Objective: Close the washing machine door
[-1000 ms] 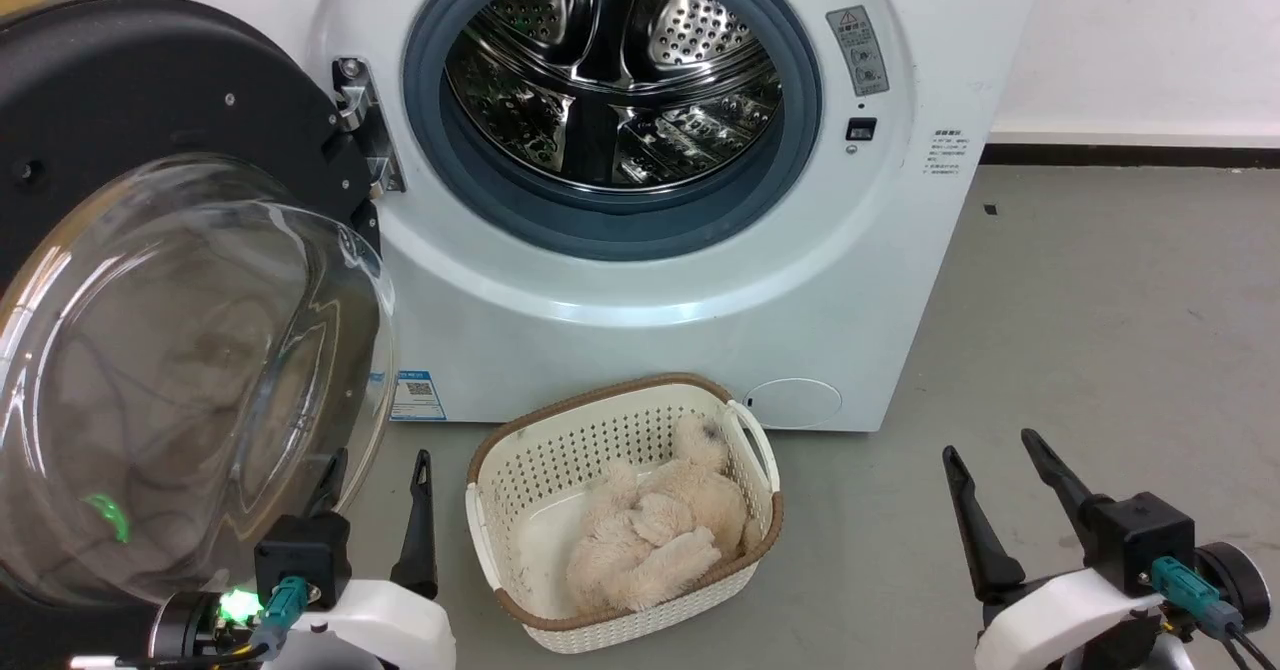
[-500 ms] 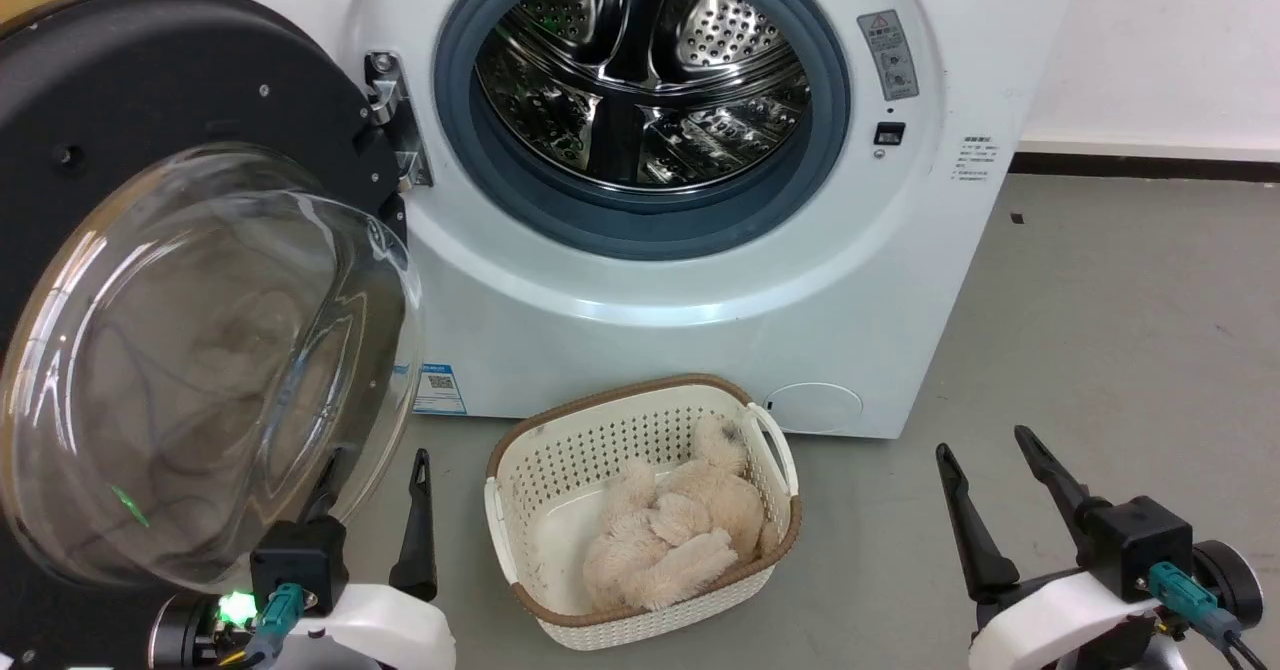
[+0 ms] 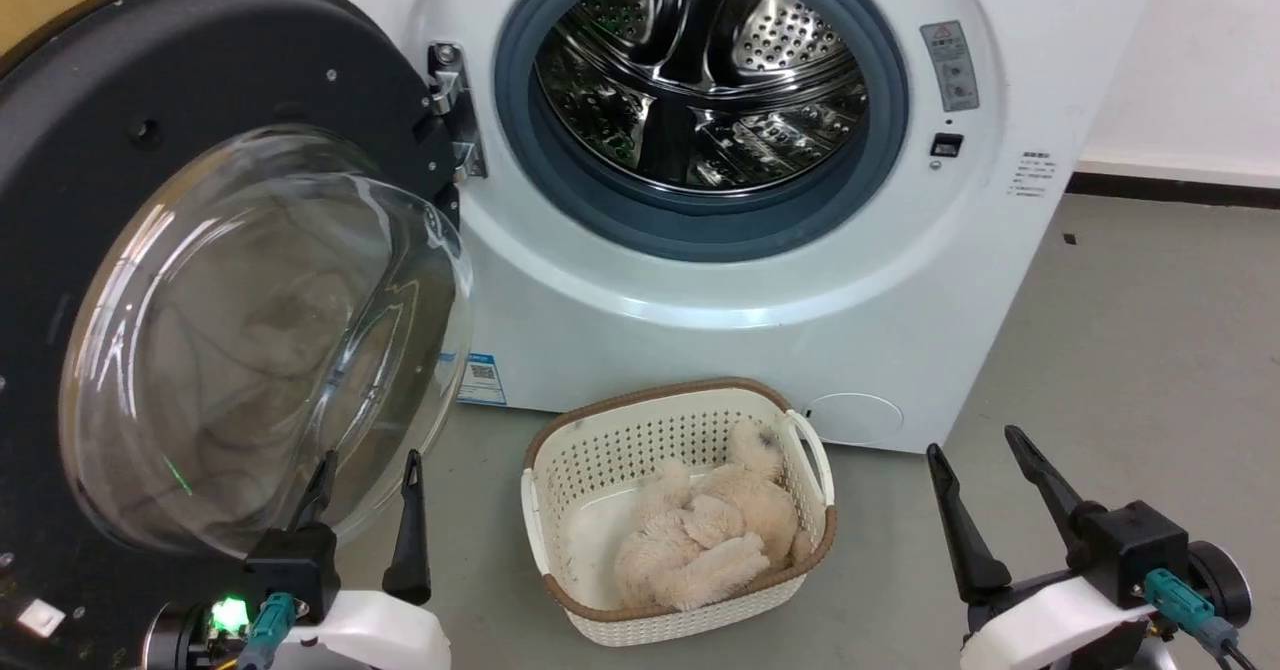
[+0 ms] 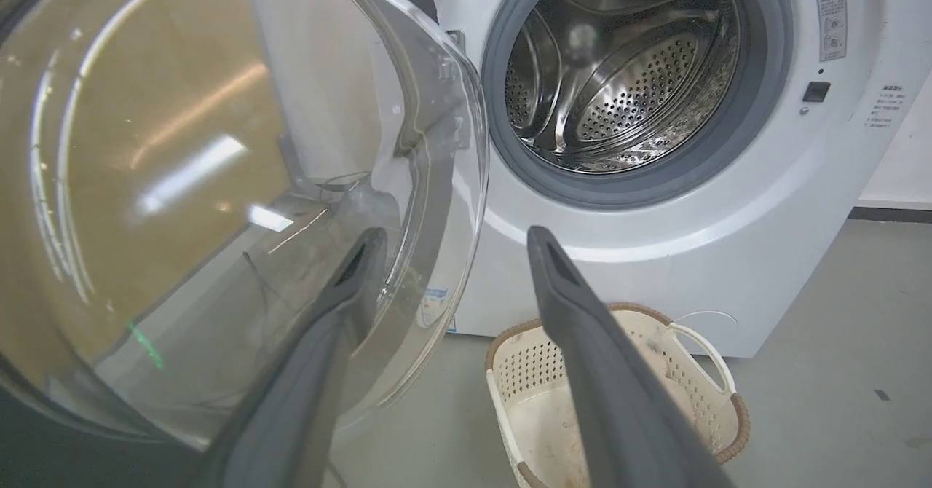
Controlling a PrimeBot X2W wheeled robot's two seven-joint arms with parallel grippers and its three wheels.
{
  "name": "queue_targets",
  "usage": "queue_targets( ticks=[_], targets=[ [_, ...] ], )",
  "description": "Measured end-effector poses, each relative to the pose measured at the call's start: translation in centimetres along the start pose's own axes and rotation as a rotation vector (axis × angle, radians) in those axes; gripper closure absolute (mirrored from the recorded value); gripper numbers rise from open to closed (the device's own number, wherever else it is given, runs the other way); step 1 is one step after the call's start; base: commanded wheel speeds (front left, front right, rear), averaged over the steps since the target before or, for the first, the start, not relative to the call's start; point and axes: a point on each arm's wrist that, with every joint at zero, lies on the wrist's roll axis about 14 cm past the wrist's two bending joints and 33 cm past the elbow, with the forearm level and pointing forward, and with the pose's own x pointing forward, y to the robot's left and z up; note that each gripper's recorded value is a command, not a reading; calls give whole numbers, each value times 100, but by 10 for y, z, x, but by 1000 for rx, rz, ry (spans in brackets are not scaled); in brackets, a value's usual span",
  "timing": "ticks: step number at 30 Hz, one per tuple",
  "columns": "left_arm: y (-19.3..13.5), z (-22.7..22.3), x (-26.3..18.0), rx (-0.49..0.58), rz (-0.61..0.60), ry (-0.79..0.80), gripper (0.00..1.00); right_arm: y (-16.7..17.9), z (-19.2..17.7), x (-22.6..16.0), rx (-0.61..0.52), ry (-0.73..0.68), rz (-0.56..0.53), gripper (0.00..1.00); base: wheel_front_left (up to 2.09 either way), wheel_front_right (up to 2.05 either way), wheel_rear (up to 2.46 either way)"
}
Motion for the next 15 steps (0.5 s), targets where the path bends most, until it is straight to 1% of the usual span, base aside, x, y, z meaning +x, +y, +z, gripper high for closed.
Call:
queue_targets(
  ticks=[10,15],
  targets=[
    [19,2,-11,-6,59,-17,0,21,3,9,12,-23,64,0,0,0,0],
    [31,3,-19,-5,94,-27,0,36,3,14,30,-31,110,0,0,0,0]
  ],
)
